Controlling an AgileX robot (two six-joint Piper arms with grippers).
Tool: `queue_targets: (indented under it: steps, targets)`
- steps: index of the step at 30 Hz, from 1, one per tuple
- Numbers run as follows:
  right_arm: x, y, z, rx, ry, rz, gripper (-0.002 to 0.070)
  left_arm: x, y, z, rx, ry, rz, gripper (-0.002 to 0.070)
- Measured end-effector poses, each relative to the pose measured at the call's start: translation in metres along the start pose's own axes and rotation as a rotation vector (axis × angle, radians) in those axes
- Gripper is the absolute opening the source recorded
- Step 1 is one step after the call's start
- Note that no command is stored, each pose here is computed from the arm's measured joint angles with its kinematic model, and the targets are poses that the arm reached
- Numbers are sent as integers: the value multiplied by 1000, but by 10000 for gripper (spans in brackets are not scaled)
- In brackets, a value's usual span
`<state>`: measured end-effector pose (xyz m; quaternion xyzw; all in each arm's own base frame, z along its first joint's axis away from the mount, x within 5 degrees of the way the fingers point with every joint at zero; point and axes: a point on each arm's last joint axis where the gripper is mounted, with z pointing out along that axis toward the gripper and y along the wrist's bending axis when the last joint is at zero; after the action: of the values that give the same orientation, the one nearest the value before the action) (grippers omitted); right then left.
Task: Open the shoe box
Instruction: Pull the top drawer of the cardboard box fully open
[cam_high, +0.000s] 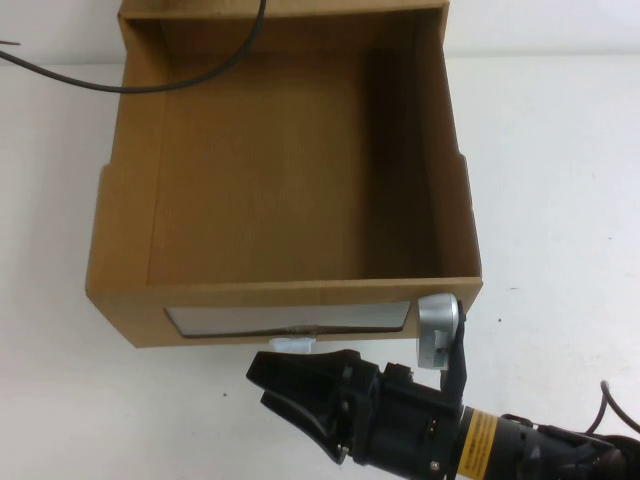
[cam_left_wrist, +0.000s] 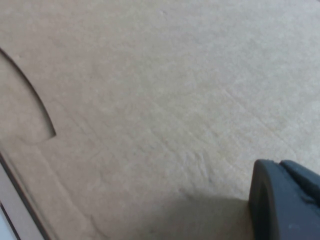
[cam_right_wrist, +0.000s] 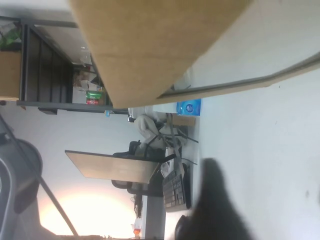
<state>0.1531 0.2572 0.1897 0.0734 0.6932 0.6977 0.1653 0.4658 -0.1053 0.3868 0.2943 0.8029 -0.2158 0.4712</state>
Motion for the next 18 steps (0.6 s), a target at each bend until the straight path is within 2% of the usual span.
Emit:
queue_targets:
  steps: [1,3,5,15,18]
  targets:
    - [0,0,0,0,0,0,407,0,0,0,0,0,0,-5]
    - [0,0,0,0,4,-2,466,0,0,0,0,0,0,-4]
    - [1,0,0,0,10,-5,477,0,0,0,0,0,0,-3]
    - [7,-2,-3,9,64,-11,391,-6,-3,-9,-24,-14,23,16]
    - [10,-8,-8,34,75,2,342,-8,-4,-15,-42,-10,41,18]
